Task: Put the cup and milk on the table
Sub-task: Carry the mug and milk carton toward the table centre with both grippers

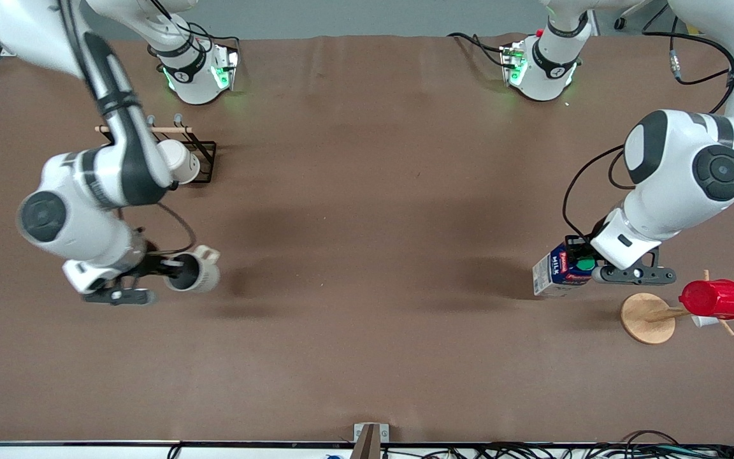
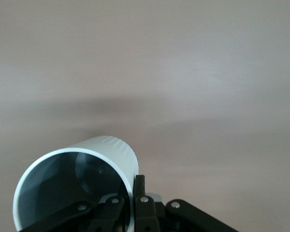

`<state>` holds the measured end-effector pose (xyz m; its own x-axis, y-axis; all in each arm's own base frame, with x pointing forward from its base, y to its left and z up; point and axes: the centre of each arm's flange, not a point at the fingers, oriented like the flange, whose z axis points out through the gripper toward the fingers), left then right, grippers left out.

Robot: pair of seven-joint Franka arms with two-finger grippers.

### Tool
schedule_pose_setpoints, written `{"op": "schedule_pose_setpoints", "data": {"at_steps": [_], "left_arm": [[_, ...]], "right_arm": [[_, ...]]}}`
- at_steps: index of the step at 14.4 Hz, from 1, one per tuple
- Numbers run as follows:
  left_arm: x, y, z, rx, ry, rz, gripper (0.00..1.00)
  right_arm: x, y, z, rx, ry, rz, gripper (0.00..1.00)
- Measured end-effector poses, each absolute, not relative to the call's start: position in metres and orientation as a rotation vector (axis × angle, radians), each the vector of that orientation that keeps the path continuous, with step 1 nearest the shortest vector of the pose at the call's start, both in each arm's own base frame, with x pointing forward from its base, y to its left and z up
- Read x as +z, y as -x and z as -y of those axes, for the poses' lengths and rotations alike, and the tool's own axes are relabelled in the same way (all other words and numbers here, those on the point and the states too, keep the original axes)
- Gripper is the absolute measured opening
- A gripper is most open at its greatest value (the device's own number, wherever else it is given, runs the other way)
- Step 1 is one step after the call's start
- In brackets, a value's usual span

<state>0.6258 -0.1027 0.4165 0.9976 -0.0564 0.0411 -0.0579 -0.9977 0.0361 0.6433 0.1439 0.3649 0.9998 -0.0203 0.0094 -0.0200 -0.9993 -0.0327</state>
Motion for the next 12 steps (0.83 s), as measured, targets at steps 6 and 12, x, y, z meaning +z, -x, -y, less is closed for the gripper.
{"op": "schedule_pose_setpoints", "data": {"at_steps": [6, 12], "left_arm": [[0.451, -0.627, 0.128, 0.041, -3.093, 0.049, 0.35], [0.46, -0.606, 0.227, 0.027, -3.054, -0.141, 0.35]], "right_arm": [[0.354, -0.615, -0.294, -0.145, 3.043, 0.224, 0.04], [0.28, -0.573, -0.419, -0.127, 2.994, 0.497, 0.04]]}}
